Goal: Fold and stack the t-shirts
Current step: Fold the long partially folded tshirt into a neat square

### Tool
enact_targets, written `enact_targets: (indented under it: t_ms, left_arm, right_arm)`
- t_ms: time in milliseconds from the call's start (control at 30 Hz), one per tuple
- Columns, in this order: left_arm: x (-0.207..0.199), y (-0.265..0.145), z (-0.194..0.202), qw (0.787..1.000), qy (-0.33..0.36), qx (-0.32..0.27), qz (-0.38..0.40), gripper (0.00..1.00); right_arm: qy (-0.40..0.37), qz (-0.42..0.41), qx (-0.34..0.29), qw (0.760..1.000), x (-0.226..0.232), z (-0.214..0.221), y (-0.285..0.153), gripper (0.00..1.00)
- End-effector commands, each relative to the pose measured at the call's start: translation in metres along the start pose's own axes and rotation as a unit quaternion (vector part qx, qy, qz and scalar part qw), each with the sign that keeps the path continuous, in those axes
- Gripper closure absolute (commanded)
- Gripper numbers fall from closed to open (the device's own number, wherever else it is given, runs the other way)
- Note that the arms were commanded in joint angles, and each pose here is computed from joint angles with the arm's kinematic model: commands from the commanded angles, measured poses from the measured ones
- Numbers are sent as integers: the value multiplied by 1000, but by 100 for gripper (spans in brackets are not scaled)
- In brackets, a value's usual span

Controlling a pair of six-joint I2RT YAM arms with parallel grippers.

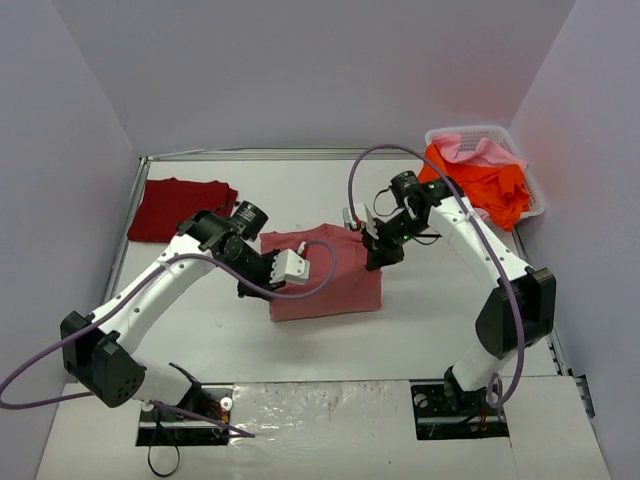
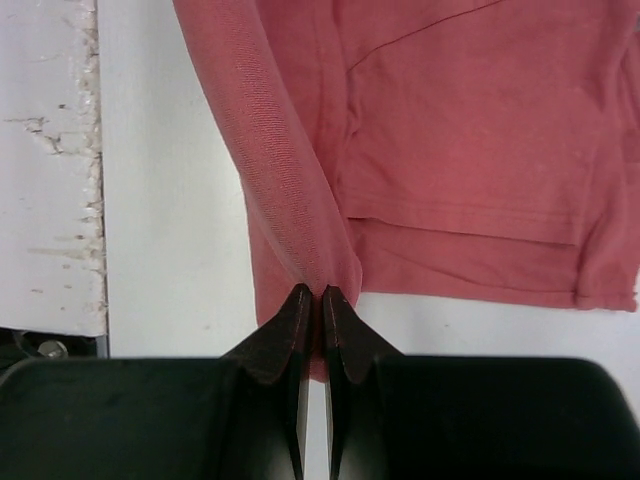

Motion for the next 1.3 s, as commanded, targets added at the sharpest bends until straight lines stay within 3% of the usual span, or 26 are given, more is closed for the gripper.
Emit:
enact_targets:
  t_ms: [0, 400, 667, 967, 1200, 1267]
  left_arm:
    - [10, -18, -1, 1000, 1, 2, -31, 98]
    - [71, -33, 24, 996, -25, 7, -86, 98]
    - [129, -17, 53, 997, -53, 12, -62, 98]
    - [186, 16, 99, 996, -88, 17, -27, 98]
    - [217, 41, 128, 993, -106, 40, -34, 98]
    - [224, 42, 130, 992, -109, 42, -42, 95]
  right_arm:
    - [-12, 8, 7, 1000, -11, -9, -7, 100]
    - [-24, 31, 11, 999, -79, -24, -1, 100]
    - [-11, 41, 4, 999, -146, -15, 13, 100]
    - [12, 23, 9, 1000, -218, 18, 70, 100]
    - [31, 30, 23, 999, -241, 39, 100, 100]
    - [38, 33, 31, 998, -242, 43, 103, 89]
Point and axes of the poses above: each gripper's point midway between its finger pads, its own y axis out along the fingers, its own x axis along the line the jaws close on, z = x × y, the point moved 8 cm from there along -y, back along the fingers, and after that the axes turned 5 degrees about y, right-handed, at the moved point
